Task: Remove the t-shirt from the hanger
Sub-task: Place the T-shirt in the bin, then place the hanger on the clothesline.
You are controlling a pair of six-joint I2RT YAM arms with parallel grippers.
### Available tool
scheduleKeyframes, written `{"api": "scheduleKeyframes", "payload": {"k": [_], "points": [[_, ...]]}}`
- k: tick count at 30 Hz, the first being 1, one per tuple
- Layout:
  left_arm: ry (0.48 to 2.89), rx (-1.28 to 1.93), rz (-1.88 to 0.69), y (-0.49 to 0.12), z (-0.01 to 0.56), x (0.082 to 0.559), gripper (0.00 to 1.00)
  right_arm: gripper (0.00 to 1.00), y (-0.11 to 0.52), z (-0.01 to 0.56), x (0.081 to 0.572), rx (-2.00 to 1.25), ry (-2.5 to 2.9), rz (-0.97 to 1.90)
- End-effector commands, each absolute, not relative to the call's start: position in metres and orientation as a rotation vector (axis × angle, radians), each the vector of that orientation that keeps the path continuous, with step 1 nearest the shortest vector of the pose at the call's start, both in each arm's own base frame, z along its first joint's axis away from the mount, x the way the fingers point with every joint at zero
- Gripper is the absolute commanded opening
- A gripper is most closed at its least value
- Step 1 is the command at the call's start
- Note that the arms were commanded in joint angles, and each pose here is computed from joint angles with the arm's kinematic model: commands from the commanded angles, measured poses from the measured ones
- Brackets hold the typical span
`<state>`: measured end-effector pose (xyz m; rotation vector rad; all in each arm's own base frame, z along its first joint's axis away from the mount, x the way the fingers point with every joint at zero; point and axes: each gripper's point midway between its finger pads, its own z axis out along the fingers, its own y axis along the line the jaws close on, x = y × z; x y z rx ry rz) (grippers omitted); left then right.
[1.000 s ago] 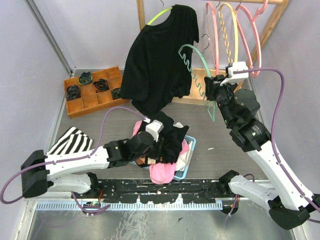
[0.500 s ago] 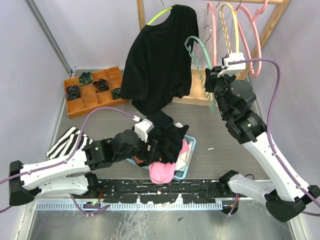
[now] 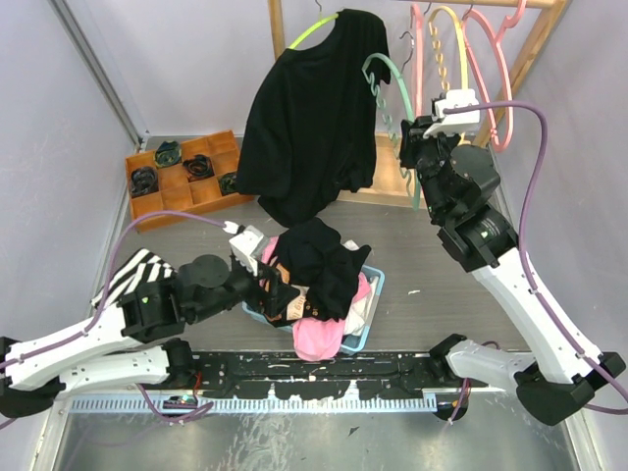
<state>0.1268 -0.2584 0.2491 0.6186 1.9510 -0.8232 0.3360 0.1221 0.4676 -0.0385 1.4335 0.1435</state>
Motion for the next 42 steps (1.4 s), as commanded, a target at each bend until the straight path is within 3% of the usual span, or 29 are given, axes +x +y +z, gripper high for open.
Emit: {"api": "scheduleKeyframes", "payload": {"k": [1, 5, 42], "points": [[1.817, 0.508, -0.794, -0.248, 0.274, 0.145, 0.85, 0.00, 0.108, 0.527, 0.329, 0.039, 1.264, 0.150], [1.748, 0.453, -0.756, -0.244, 0.285, 0.157, 1.00, 0.01, 0.106, 0.529, 0.338, 0.050, 1.263, 0.122], [1.594, 0.227, -0.666, -0.210, 0.332, 0.182, 0.98, 0.01, 0.097, 0.568, 0.424, 0.044, 1.196, 0.140]]}}
